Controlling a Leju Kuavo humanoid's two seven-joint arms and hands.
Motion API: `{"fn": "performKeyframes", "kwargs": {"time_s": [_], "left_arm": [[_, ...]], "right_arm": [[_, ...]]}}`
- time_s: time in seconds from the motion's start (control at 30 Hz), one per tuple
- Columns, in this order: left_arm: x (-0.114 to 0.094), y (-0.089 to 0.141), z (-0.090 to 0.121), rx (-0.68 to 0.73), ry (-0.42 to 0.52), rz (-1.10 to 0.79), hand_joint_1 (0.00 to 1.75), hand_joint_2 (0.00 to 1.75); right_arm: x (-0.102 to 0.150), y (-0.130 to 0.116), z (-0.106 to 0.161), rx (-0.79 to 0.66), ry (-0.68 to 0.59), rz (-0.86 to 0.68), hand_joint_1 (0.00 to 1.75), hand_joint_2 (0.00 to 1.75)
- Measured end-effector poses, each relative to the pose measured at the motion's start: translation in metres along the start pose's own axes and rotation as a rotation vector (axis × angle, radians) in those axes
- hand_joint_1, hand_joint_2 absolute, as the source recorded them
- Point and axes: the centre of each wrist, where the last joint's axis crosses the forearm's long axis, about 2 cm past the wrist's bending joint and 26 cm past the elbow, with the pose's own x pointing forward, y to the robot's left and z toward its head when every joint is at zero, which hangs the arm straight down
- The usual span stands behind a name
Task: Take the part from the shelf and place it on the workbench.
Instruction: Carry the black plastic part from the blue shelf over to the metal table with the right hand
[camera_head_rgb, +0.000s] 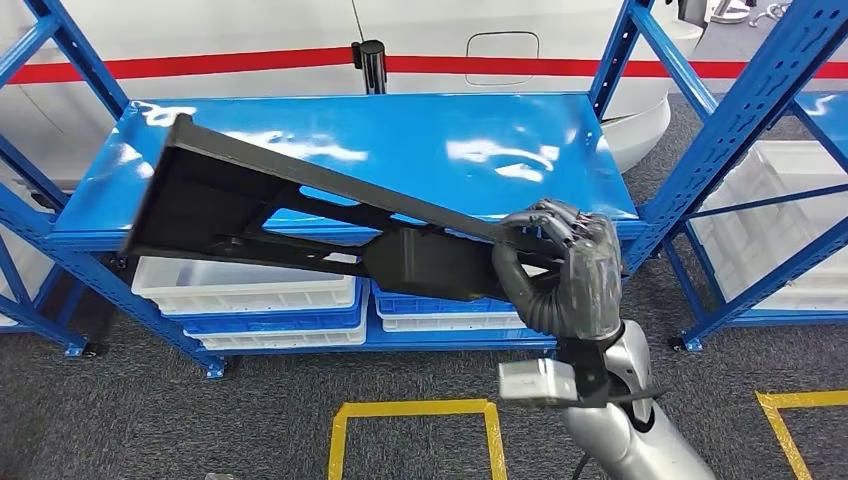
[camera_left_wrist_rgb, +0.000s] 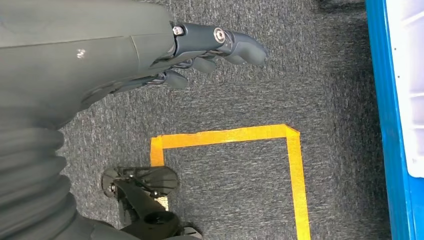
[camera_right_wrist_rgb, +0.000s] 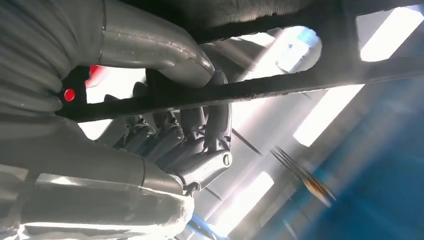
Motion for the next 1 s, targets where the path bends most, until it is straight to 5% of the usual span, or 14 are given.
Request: {"fn": "performKeyframes", "kwargs": {"time_s": [0.2,0.37,1.0], "left_arm": [[-0.003,-0.004,0.003,0.000,0.004,-0.001,0.00,1.75],[-0.003,-0.005,0.004,-0.012,0.001,-0.017,0.00,1.75],[0.002,-0.006,0.000,-0.052,0.008,-0.036,0.00,1.75]], "right_arm": [[0.038,-0.004,-0.001,-0.252,-0.171,-0.192,1.69,1.75],[0.068,-0.010,0.003,-0.352,-0.332,-0.202,1.69,1.75],[0.066,-0.023,-0.013,-0.351,-0.436,-0.120,1.69,1.75]]}}
